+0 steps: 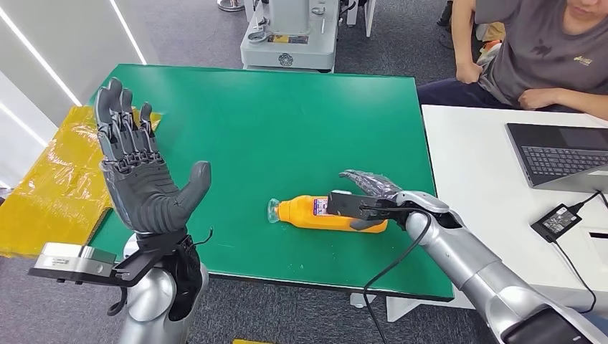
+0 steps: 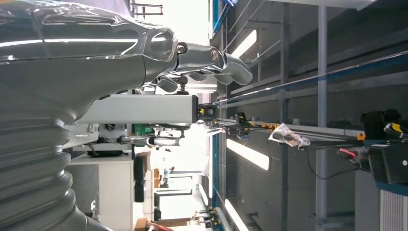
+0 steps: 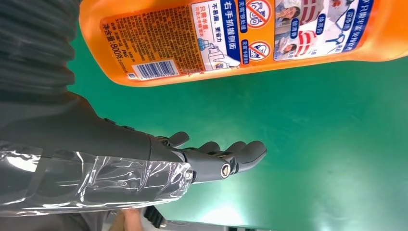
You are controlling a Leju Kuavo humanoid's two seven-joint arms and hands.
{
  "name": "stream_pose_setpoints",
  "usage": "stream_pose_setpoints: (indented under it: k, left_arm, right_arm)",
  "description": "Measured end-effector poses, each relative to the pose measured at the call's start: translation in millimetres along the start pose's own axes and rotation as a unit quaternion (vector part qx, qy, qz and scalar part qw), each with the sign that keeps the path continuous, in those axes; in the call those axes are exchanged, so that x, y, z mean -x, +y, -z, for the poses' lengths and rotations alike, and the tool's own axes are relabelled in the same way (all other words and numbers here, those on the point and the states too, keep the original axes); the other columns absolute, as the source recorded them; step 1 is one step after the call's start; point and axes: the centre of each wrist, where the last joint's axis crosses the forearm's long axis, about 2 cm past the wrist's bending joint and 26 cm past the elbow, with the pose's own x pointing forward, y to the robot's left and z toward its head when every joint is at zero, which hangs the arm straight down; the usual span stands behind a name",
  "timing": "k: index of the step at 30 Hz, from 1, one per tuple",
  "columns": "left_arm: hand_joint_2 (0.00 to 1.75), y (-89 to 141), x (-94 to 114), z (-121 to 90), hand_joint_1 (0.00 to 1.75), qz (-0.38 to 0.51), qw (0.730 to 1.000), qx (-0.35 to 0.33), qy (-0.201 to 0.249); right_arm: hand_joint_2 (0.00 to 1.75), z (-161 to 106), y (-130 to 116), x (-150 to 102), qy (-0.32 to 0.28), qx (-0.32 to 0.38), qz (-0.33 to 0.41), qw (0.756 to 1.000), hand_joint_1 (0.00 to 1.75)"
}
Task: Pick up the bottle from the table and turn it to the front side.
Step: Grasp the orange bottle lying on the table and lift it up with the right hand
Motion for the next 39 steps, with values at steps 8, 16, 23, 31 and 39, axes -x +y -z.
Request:
stream_pose_setpoints:
  k: [8,16,23,31,39]
  left_arm:
    - [1.75,0.8,-0.8,3.4,0.00,0.000,1.000,-0.009,0.006]
    - [1.75,1.1,-0.7,3.4,0.00,-0.003,1.000,-0.017,0.008]
    - [1.75,1.5,-0.6,3.3,0.00,-0.002,1.000,-0.019,0.008]
    - [1.75,1.4,-0.6,3.5,0.00,-0.005,1.000,-0.021,0.009]
    - [1.75,1.4,-0.7,3.9,0.00,-0.008,1.000,-0.021,0.010]
  right_arm:
    - [1.75,3.7,-6.1,-1.7,0.017,0.001,-0.001,1.000,0.00]
    - [1.75,6.1,-1.8,0.7,0.026,-0.003,0.002,1.000,0.00]
    - [1.75,6.6,1.5,3.1,0.030,-0.007,0.006,0.999,0.00]
    - [1.75,7.9,6.4,4.1,0.038,-0.015,0.010,0.999,0.00]
    - [1.75,8.3,19.5,8.3,0.042,-0.027,0.016,0.999,0.00]
